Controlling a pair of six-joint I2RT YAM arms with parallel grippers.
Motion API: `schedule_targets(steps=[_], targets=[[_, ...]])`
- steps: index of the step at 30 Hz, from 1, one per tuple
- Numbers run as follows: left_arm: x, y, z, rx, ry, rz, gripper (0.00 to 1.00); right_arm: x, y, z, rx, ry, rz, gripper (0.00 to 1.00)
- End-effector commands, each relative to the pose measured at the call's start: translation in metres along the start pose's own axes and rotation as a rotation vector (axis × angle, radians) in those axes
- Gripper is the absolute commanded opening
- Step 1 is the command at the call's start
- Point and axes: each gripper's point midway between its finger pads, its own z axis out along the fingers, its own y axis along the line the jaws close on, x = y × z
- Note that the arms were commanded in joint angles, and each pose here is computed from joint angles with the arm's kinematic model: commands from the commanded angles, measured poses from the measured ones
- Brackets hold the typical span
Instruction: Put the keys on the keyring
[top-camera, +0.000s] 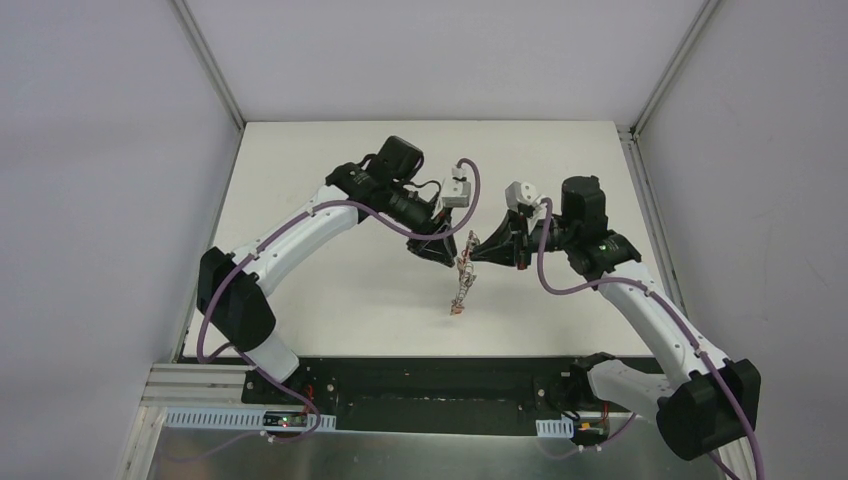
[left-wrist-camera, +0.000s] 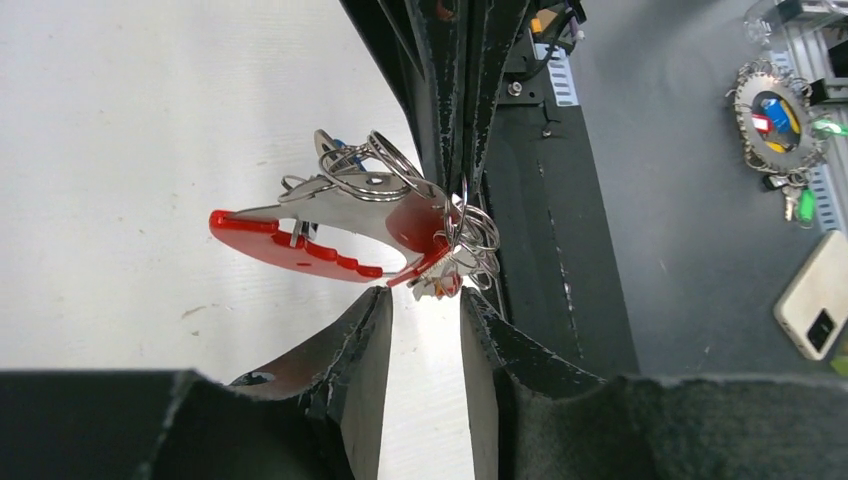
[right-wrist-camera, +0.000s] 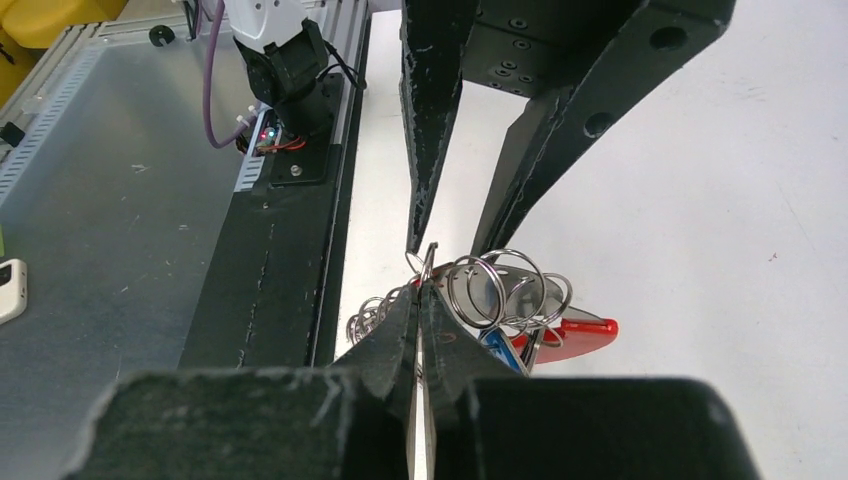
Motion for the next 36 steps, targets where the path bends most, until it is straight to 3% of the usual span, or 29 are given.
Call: schedule_targets(steps=[1,11,17,36], targets=[[-0.027,-0.008,-0.005,-0.006,-0.092,0.174,0.31,-0.015,0.005,0.001,-0.057,-0.052,-0.032,0.00],[-0.020,-0.010,0.005,0.013,-0.078,0.182,0.25,-0.018,0.002,0.000,-0.054,-0.071,-0.013,0.00],[-0.018,-0.012,0.011,0.043,-0.079,0.154,0.00,-0.016,-0.002,0.001,-0.041,-0.077,0.006,0.00],[-0.019,0.001,0.023,0.020,-0.067,0.079,0.00,-0.016,-0.004,0.003,-0.039,-0.095,0.039,0.00]])
